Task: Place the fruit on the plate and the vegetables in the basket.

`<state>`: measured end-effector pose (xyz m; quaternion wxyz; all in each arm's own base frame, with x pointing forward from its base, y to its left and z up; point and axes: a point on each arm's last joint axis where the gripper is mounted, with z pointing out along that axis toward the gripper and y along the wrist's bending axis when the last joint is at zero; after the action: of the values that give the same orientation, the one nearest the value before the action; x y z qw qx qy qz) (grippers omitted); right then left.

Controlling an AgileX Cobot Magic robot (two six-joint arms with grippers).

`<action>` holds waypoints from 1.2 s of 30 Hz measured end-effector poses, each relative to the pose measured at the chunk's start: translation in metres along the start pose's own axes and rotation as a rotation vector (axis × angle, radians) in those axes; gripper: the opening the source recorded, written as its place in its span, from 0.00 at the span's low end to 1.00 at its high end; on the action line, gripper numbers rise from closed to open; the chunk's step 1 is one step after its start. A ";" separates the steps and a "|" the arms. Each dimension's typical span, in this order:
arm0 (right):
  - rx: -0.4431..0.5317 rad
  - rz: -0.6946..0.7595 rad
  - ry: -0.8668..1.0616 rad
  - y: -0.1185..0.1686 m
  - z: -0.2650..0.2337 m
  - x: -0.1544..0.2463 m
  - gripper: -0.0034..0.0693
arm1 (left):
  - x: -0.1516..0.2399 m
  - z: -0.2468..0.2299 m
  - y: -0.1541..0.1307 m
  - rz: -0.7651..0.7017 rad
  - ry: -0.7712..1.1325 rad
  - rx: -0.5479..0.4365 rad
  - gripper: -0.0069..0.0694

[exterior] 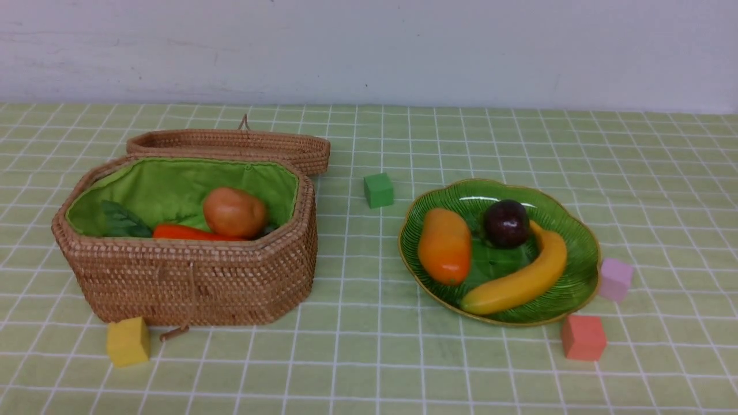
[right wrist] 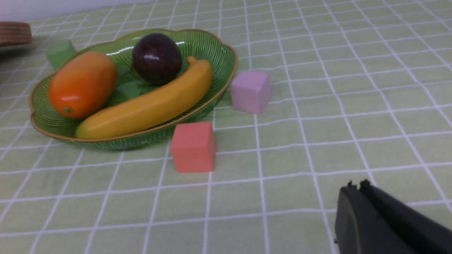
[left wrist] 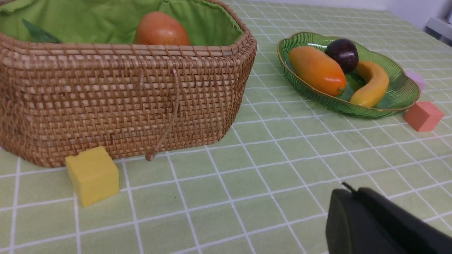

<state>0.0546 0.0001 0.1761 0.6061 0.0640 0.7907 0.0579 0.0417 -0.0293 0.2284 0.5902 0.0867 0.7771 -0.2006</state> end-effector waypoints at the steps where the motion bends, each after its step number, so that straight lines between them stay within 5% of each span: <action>1: 0.002 -0.012 0.001 0.000 0.000 0.001 0.02 | 0.000 0.000 0.000 -0.001 0.000 0.001 0.09; 18: -0.055 -0.185 0.051 0.005 -0.002 0.004 0.02 | 0.000 0.000 0.000 0.000 0.000 0.000 0.11; 36: -0.070 -0.211 0.053 0.006 -0.002 0.005 0.03 | 0.000 0.000 0.000 0.000 0.000 0.000 0.13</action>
<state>0.0517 0.0069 0.1732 0.5896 -0.0422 0.8062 0.0232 0.0417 -0.0293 0.2284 0.5902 0.0866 0.7771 -0.2008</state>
